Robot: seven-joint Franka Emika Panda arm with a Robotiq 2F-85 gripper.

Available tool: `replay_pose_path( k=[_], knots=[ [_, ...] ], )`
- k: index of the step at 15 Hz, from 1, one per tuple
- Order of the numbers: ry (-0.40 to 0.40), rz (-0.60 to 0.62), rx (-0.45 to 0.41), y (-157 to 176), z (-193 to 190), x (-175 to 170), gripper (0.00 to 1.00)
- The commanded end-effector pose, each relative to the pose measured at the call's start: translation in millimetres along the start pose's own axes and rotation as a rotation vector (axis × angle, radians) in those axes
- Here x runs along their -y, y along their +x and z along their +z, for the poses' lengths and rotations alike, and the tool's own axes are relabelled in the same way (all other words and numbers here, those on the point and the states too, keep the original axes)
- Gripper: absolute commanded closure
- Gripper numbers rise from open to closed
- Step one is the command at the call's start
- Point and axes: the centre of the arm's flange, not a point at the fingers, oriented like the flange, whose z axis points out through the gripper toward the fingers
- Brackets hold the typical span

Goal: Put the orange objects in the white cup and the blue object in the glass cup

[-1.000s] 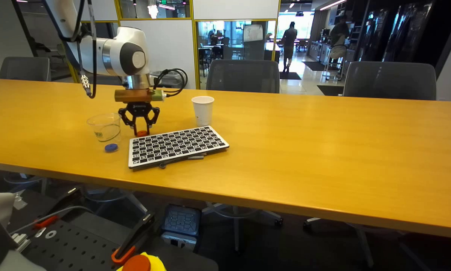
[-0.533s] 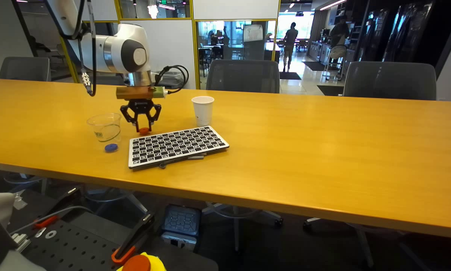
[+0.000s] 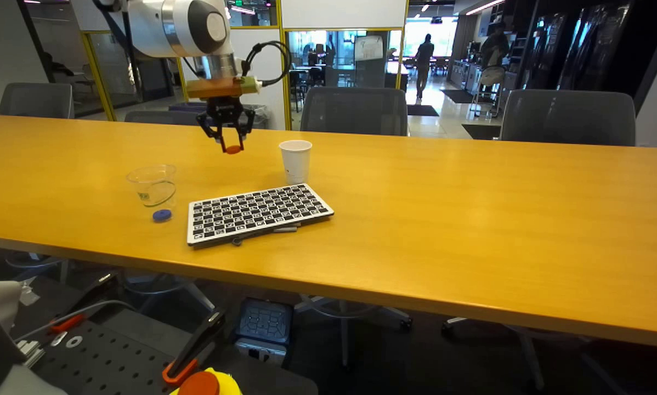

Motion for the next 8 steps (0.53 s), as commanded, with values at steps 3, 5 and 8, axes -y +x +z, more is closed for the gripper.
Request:
replay_pose_path(
  k=[3, 5, 8],
  knots=[
    [-0.062, 0.062, 0.015, 12.5, -52.3, -69.3, 0.75],
    [-0.066, 0.075, 0.02, 15.0, -56.0, -91.6, 0.75],
    [-0.055, 0.091, 0.03, 20.6, -52.8, -117.6, 0.75]
  ],
)
